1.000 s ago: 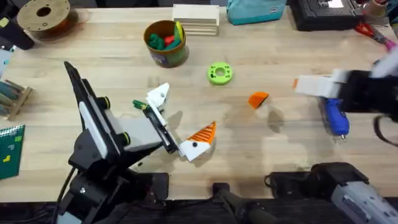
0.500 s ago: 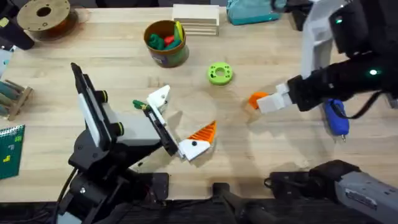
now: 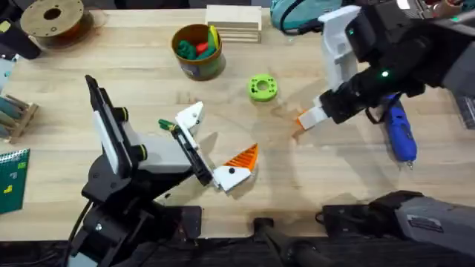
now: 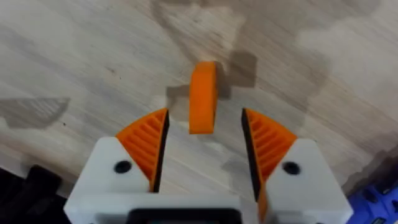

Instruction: Pick up the gripper from the table and insert it into the empty holder that is missing its gripper. Then pick up a screw, insert it into the mounting hole, and use the screwdriver to tighten it. Finally, clean up the table by picking up the vegetable and placing it into the bucket.

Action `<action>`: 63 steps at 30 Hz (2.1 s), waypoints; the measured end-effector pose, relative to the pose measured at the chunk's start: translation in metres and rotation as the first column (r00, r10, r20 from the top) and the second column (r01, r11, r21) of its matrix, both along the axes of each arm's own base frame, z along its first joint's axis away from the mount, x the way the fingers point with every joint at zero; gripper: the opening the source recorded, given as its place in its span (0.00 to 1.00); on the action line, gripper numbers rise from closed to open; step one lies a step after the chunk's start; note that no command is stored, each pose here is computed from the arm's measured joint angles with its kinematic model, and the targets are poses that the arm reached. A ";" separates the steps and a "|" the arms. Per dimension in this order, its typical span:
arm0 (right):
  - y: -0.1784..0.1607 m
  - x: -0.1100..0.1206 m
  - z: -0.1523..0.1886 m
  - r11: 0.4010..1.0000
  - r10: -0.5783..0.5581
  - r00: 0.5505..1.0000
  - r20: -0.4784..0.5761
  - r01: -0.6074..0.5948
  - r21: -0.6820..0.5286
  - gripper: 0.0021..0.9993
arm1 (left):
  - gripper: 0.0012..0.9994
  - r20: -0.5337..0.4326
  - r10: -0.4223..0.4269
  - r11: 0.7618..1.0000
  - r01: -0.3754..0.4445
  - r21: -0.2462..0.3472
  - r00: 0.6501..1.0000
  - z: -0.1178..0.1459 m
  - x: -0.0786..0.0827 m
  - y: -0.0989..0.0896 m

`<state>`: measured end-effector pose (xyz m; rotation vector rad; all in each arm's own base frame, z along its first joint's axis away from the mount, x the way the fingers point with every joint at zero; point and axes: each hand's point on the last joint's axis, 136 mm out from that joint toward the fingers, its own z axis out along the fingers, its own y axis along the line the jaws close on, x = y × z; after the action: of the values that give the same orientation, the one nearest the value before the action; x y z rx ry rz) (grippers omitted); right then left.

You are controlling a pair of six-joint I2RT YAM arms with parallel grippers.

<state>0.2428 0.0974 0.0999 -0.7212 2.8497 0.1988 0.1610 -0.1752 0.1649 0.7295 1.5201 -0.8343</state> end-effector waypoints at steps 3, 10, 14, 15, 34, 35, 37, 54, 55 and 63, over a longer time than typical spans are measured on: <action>0.009 -0.003 -0.005 0.997 0.081 0.997 -0.009 -0.081 -0.012 0.65 | 0.99 0.000 0.000 1.000 0.000 0.000 1.000 0.000 0.000 0.000; 0.011 -0.001 -0.013 0.993 0.111 0.994 -0.022 -0.111 -0.027 0.51 | 0.99 0.000 0.000 1.000 0.000 0.000 1.000 0.000 0.000 0.000; 0.011 0.001 -0.016 0.993 0.112 0.993 -0.023 -0.113 -0.037 0.36 | 0.99 0.000 0.000 1.000 0.000 0.000 1.000 0.000 0.000 0.000; 0.010 0.002 -0.016 0.993 0.111 0.994 -0.020 -0.112 -0.043 0.31 | 0.99 0.000 0.000 1.000 0.000 0.000 1.000 0.000 0.000 0.000; 0.045 0.002 0.072 0.962 0.125 0.979 0.163 -0.159 0.220 0.02 | 0.99 0.000 0.000 1.000 0.000 0.000 1.000 0.000 0.000 0.000; 0.052 0.003 0.079 0.945 0.126 0.975 0.181 -0.174 0.278 0.02 | 0.99 0.000 0.000 1.000 0.000 0.000 1.000 0.000 0.000 0.000; 0.069 0.012 0.092 0.895 0.128 0.965 0.229 -0.212 0.393 0.02 | 0.99 0.000 0.000 1.000 0.000 0.000 1.000 0.000 0.000 0.000; 0.172 -0.012 0.057 0.399 0.381 0.852 -0.358 0.198 0.895 0.02 | 0.99 0.000 0.000 1.000 0.000 0.000 1.000 0.000 0.000 0.000; 0.172 -0.013 0.058 0.393 0.386 0.845 -0.370 0.212 0.895 0.02 | 0.99 0.000 0.000 1.000 0.000 0.000 1.000 0.000 0.000 0.000; 0.173 -0.014 0.065 0.370 0.403 0.821 -0.404 0.258 0.893 0.02 | 0.99 0.000 0.000 1.000 0.000 0.000 1.000 0.000 0.000 0.000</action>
<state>0.2291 0.2704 0.1651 -0.5255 2.3914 2.2020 0.1610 -0.1752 0.1649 0.7293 1.5202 -0.8345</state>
